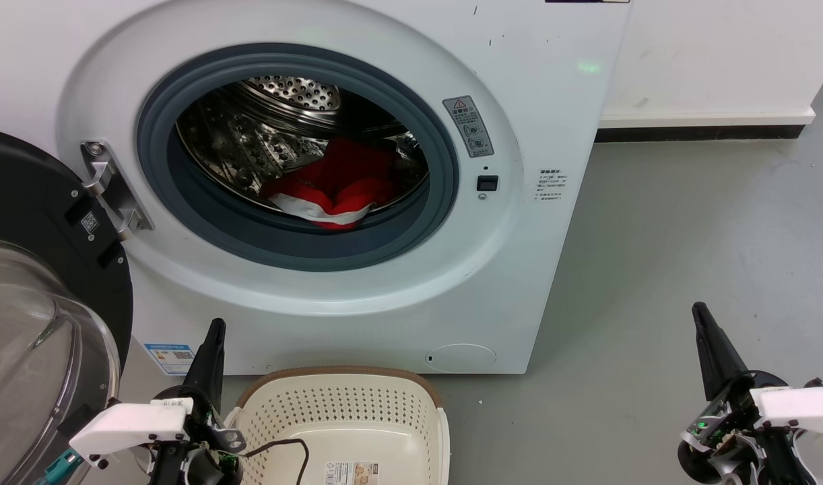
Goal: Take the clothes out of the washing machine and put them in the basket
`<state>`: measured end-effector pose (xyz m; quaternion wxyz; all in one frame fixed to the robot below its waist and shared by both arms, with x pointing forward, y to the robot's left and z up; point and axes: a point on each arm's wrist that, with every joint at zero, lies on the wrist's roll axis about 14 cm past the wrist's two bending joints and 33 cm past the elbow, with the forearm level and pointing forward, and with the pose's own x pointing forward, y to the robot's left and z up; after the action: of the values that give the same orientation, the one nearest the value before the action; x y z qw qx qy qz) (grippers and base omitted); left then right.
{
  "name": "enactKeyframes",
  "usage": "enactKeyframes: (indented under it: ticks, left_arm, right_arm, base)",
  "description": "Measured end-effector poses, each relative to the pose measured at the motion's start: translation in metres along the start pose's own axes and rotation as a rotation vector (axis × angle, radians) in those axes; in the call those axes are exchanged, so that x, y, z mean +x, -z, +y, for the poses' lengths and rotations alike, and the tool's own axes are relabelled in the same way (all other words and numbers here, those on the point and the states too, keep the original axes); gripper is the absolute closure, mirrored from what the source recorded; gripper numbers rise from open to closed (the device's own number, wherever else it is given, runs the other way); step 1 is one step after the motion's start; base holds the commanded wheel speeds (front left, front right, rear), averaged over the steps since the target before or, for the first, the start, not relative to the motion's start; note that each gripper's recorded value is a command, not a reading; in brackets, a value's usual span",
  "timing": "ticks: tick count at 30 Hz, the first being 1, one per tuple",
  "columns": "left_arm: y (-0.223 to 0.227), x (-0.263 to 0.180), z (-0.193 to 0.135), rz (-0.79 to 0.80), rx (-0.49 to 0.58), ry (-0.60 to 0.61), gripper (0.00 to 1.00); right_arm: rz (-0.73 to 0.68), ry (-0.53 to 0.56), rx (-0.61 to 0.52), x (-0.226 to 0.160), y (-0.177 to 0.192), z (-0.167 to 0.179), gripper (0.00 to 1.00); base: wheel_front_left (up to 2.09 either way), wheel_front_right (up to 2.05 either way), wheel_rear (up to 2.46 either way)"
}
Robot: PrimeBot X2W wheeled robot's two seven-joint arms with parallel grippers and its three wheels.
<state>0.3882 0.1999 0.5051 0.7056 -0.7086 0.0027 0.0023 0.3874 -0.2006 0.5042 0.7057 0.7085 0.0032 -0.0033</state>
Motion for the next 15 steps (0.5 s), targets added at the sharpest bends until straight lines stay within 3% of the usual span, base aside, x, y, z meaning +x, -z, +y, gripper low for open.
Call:
enactKeyframes:
  ticks: [9,10,15]
  left_arm:
    - [0.000,0.000,0.000,0.000,0.000,0.000,1.00]
    - [0.000,0.000,0.001,0.000,0.000,-0.004,0.00]
    - [0.001,-0.012,0.027,-0.005,-0.008,-0.079,0.00]
  right_arm:
    - [0.000,0.000,0.000,0.000,0.000,0.000,1.00]
    - [0.000,0.004,0.000,0.000,0.000,-0.001,0.00]
    - [-0.007,0.078,0.006,-0.012,-0.001,-0.026,0.00]
  base:
    - [0.00,0.00,0.00]
    - [0.00,0.00,0.00]
    - [0.00,0.00,0.00]
